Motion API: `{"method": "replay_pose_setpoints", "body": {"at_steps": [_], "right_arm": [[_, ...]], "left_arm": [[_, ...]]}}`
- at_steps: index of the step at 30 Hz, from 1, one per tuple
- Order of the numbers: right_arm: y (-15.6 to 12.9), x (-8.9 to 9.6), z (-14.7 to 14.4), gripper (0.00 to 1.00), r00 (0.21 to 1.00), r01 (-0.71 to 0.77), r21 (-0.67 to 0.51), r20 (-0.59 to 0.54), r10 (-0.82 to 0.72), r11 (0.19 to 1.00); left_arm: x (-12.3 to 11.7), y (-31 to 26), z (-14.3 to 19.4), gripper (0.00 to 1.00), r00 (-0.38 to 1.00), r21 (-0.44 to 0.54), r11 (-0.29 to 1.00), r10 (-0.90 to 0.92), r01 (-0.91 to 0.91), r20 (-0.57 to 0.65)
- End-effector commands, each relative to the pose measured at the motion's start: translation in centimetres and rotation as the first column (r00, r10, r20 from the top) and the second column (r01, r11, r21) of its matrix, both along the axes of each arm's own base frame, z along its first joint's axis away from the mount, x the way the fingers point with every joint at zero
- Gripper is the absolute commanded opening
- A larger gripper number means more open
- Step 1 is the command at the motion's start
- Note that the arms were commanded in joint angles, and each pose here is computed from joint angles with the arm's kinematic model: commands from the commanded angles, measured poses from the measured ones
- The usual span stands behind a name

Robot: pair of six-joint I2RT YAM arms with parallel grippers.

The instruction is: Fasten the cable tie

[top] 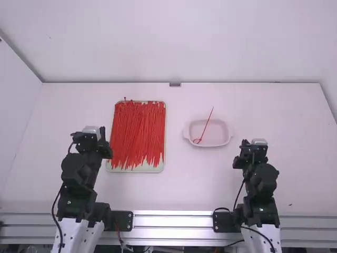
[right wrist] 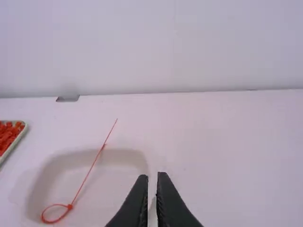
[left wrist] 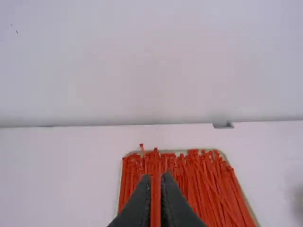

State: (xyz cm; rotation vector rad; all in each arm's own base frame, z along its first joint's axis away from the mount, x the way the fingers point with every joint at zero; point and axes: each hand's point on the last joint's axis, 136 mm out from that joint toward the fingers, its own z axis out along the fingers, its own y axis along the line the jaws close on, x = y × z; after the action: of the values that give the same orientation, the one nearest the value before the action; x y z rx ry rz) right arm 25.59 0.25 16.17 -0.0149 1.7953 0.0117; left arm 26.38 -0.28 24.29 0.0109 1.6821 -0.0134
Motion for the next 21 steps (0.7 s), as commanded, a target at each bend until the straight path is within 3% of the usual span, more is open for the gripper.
{"method": "replay_pose_setpoints", "body": {"at_steps": [1,11,21], "right_arm": [[0.0,-0.2,-0.8,0.01,1.0,0.001,0.004,0.006,-0.001,1.0],[0.0,-0.8,-3.9,0.0,1.0,0.001,0.004,0.006,-0.001,1.0],[0.0,-1.0,-1.5,0.0,0.994,0.0,0.004,0.113,-0.001,1.0]], "left_arm": [[-0.4,0.3,-0.8,0.01,1.0,0.002,1.0,0.015,-0.015,0.01],[-1.4,0.3,-4.6,0.0,1.0,0.002,1.0,0.015,-0.015,0.01],[-1.8,0.3,-7.9,0.0,1.0,0.002,1.0,0.015,-0.015,0.01]]}}
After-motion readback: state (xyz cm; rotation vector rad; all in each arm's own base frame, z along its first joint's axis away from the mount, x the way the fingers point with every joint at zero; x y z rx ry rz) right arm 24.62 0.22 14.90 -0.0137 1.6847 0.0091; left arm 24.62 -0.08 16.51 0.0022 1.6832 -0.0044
